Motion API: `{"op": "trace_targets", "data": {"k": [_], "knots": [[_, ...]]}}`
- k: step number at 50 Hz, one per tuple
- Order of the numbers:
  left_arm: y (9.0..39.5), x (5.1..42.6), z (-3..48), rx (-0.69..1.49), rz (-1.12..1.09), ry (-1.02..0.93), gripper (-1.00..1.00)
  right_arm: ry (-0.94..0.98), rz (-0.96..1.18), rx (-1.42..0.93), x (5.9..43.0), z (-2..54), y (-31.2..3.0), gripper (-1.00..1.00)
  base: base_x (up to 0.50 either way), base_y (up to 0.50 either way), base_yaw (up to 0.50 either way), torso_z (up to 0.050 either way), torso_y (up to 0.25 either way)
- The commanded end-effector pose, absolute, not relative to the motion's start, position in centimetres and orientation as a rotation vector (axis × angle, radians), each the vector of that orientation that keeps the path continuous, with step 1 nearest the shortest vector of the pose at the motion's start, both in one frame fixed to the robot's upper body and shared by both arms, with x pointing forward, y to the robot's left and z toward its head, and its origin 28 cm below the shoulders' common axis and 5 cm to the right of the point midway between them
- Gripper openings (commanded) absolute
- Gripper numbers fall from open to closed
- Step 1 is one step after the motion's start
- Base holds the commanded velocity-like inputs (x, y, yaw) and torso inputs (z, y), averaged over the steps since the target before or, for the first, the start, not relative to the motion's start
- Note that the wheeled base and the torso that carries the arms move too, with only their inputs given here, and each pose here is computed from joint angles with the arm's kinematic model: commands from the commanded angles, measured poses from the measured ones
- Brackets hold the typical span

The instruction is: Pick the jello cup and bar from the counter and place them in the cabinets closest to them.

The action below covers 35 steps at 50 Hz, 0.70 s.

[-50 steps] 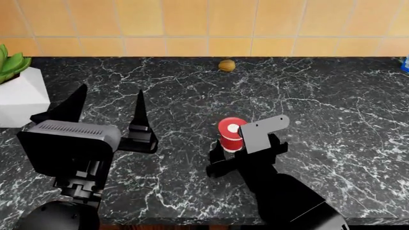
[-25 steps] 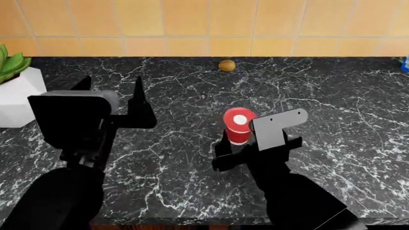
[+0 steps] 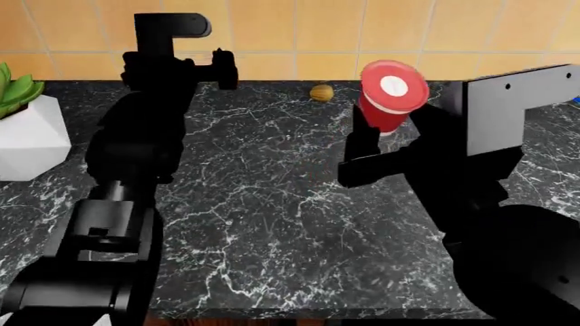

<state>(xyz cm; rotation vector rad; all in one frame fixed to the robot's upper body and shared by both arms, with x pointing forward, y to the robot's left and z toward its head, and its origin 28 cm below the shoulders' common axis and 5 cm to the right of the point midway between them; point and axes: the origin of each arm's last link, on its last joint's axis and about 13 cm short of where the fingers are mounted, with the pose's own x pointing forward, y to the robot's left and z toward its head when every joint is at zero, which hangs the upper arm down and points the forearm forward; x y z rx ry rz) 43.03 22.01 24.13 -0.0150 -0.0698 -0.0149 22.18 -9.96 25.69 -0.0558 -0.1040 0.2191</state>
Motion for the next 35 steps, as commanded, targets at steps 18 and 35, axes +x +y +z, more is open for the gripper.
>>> {"op": "trace_targets", "data": {"k": [18,35], "knots": [[22.2,43.7,21.8,-0.037,-0.058,0.015,1.00,-0.123,0.244,-0.162,22.0,30.4,-10.8,-1.00,0.28,0.03,0.00,0.000,0.000],[22.2,43.7,21.7,-0.018,-0.053,0.016,1.00,-0.108,0.267,-0.185,22.2,29.9,-10.4,-1.00,0.50,0.12,0.00,0.000,0.000]]}}
